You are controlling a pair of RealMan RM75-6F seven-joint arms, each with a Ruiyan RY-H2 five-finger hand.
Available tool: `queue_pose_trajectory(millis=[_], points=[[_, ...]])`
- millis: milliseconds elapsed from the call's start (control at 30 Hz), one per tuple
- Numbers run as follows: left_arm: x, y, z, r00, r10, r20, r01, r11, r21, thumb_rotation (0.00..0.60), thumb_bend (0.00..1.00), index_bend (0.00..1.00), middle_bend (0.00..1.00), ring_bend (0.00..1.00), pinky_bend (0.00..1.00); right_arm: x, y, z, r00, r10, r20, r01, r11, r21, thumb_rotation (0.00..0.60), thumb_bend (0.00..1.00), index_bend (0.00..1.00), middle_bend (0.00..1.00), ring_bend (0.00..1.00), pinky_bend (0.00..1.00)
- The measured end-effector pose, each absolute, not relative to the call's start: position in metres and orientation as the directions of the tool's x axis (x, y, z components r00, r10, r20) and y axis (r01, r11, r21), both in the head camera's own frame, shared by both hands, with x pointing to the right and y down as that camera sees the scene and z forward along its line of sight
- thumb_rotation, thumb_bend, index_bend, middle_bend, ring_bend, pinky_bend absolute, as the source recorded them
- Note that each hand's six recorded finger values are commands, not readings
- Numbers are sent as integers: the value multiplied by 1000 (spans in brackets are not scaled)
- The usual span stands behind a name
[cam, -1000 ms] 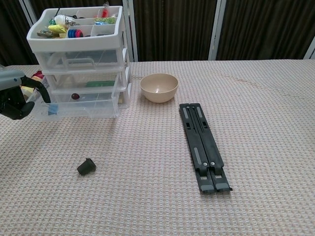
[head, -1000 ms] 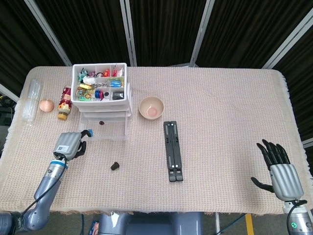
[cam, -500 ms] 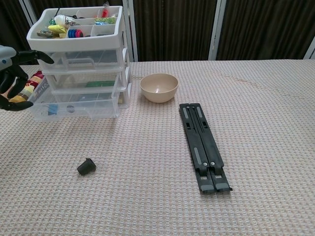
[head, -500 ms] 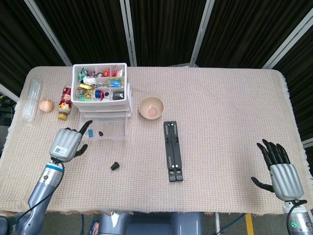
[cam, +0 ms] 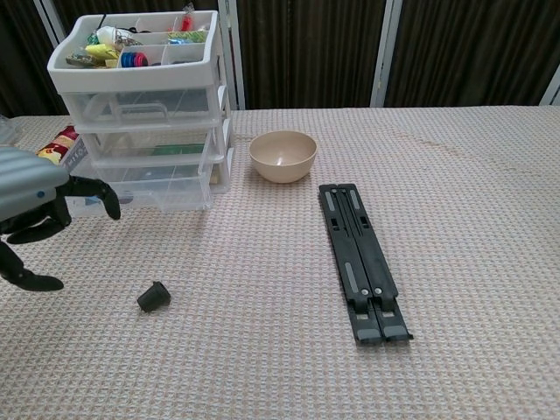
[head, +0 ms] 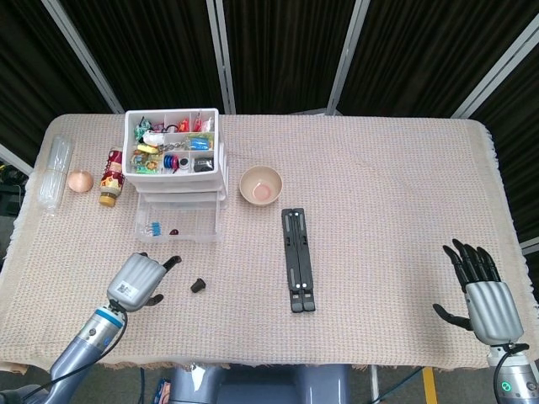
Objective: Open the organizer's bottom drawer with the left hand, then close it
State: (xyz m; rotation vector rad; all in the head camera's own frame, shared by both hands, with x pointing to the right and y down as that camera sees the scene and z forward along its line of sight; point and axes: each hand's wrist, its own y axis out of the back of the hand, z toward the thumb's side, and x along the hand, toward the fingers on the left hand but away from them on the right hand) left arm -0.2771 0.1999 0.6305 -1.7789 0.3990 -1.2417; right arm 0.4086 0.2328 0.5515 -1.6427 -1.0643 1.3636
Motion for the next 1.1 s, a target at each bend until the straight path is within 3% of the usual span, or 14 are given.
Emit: queue_pose_trajectory(millis=[267, 467, 1100], points=[[-260, 203, 664, 446, -628, 638, 281, -579, -766, 600, 138, 389, 1000, 887, 731, 409, 232, 551, 91, 924, -372, 141, -382, -913, 600, 64, 68, 0, 0, 0], [-236, 197, 683, 477, -593, 649, 346, -553, -758, 600, 137, 361, 1000, 887, 731, 410, 232, 551, 90, 924, -372, 144, -381, -913, 600, 63, 68, 0, 0, 0], [-214, 199, 700, 510, -534, 674, 411, -538, -736, 600, 145, 349, 1000, 887, 731, 411, 231, 550, 90, 926, -366, 148, -376, -915, 600, 64, 68, 0, 0, 0]])
